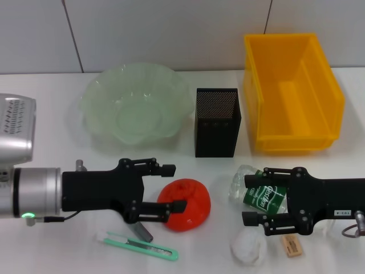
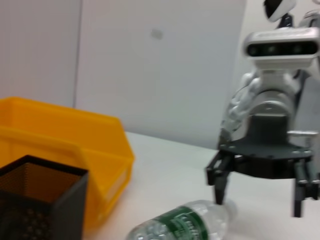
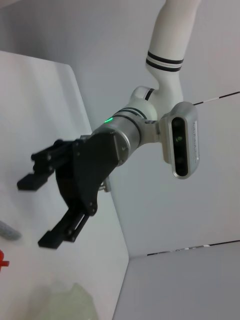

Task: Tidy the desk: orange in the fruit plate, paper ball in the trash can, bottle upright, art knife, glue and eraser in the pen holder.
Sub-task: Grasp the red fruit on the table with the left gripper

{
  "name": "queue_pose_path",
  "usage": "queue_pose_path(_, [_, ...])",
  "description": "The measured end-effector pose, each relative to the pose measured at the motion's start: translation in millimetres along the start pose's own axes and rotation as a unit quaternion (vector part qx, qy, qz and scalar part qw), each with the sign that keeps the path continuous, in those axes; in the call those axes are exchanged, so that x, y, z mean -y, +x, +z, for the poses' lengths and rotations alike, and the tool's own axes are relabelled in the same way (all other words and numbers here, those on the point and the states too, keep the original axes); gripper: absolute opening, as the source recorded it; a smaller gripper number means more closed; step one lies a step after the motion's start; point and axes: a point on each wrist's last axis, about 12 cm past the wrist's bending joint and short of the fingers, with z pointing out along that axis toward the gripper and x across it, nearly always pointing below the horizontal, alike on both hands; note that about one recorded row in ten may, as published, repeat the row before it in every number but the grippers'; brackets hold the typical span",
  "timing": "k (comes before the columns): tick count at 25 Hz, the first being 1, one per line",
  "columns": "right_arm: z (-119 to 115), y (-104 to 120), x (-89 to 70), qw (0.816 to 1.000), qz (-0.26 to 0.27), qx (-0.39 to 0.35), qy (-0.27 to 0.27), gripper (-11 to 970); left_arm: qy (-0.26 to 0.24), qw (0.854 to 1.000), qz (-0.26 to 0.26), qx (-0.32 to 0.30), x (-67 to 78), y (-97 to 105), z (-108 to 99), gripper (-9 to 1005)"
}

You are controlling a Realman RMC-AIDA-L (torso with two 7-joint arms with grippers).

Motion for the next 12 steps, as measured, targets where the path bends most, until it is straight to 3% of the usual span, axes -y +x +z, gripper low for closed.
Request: queue_pose_path(12, [-3.8, 1.7, -0.2, 1.000, 0.003, -0.002, 0.004, 783, -0.039, 0.998, 0.000, -0.051, -12.3, 8.9, 26.3, 744])
